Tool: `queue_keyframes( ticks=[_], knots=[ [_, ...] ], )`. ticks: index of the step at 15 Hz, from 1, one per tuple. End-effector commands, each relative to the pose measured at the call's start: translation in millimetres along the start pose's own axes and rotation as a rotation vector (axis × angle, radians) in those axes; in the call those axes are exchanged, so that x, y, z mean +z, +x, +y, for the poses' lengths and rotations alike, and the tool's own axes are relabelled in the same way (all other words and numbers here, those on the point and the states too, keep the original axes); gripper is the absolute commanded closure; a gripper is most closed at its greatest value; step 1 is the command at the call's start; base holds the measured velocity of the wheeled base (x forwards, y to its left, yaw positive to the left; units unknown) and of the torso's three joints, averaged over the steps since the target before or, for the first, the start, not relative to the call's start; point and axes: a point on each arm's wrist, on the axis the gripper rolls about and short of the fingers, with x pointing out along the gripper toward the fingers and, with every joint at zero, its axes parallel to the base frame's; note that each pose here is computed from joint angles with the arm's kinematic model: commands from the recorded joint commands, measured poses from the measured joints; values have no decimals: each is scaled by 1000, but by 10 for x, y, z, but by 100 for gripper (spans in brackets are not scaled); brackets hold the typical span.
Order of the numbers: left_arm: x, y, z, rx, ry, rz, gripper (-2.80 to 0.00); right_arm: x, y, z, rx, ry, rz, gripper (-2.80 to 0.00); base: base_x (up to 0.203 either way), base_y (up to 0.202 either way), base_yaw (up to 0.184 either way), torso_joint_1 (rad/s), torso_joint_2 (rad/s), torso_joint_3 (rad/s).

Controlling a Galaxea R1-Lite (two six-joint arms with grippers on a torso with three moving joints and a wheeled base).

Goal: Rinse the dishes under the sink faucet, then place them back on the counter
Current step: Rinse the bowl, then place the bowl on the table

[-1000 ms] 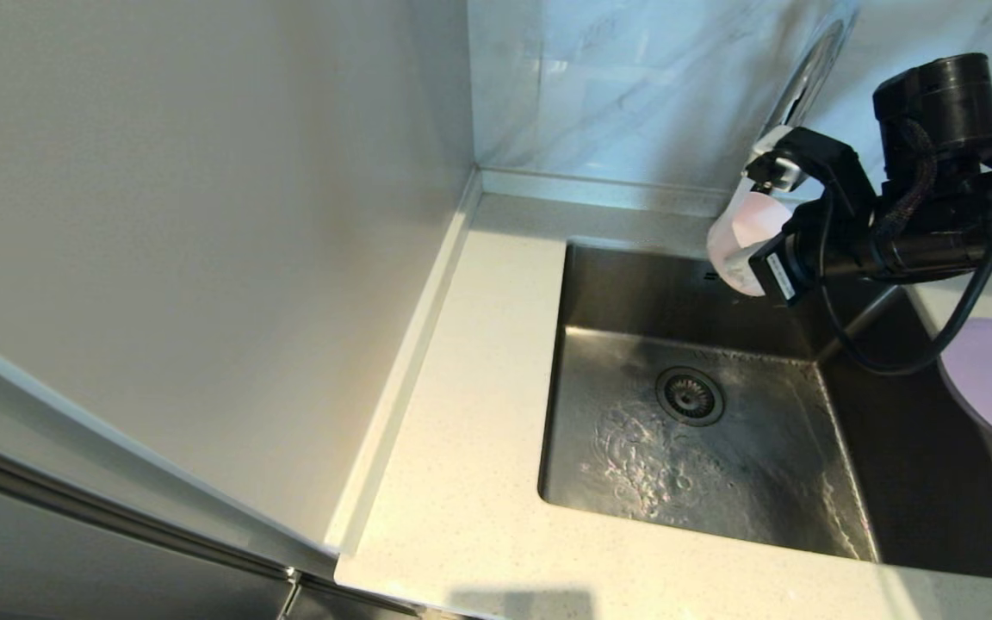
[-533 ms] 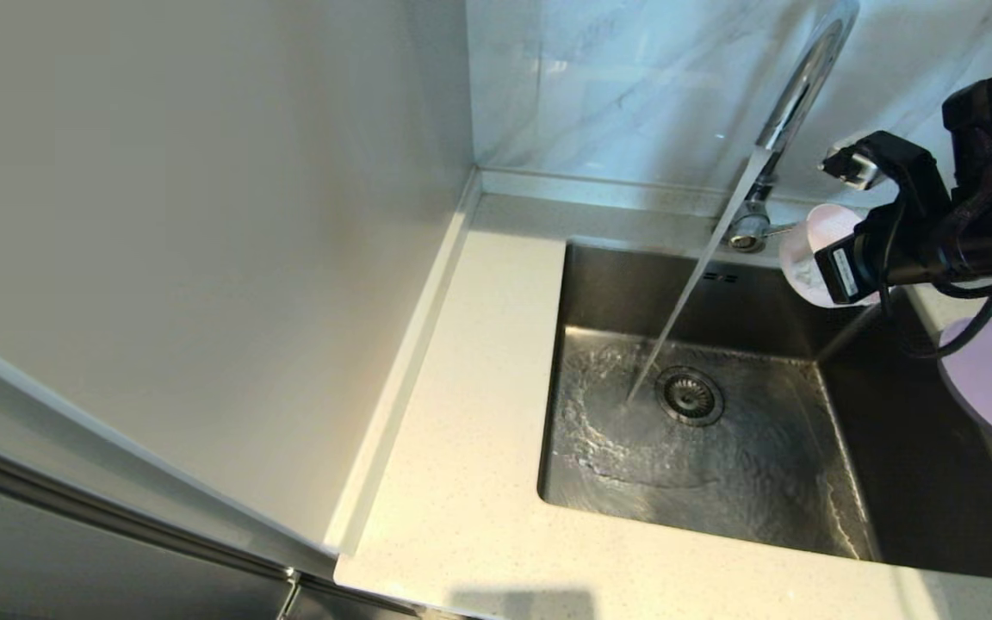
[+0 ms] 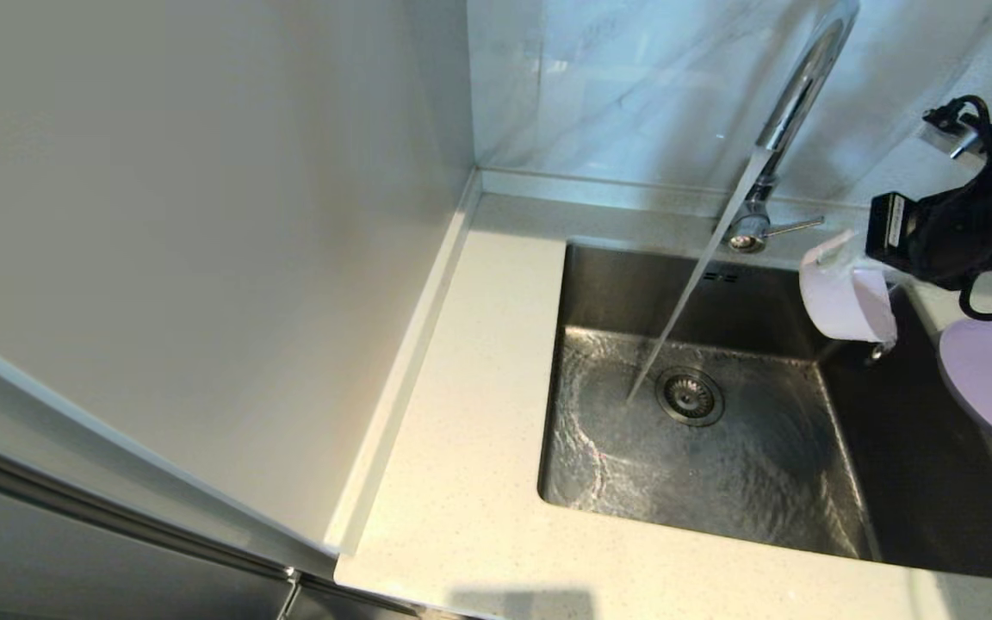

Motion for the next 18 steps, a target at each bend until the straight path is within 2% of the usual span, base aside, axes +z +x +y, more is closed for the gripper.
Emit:
queue_keyframes(
  ticks=[1, 3, 4, 6, 8, 12, 15, 18],
  knots=[
    [0, 0, 0, 0, 0, 0, 0, 16, -85, 10, 41, 315, 56, 0, 0, 0, 0, 0, 0, 0],
    [0, 0, 0, 0, 0, 0, 0, 3, -89, 18, 99, 586, 135, 0, 0, 0, 0, 0, 0, 0],
    [0, 0, 0, 0, 0, 0, 0, 16, -116, 46, 164, 701, 187, 0, 0, 0, 0, 0, 0, 0],
    [0, 0, 0, 0, 0, 0, 0, 121, -235, 143, 302, 856, 260, 0, 0, 0, 0, 0, 0, 0],
    [0, 0, 0, 0, 0, 0, 0, 146, -235, 172, 404, 933, 361, 0, 0, 0, 0, 0, 0, 0],
    [0, 0, 0, 0, 0, 0, 0, 76, -23, 55, 393, 1128, 465, 0, 0, 0, 0, 0, 0, 0],
    [0, 0, 0, 0, 0, 0, 0, 16, 11, -163, 388, 1178, 453, 0, 0, 0, 0, 0, 0, 0],
    [0, 0, 0, -1, 0, 0, 0, 42, 108, -211, 389, 1180, 451, 0, 0, 0, 0, 0, 0, 0]
  ],
)
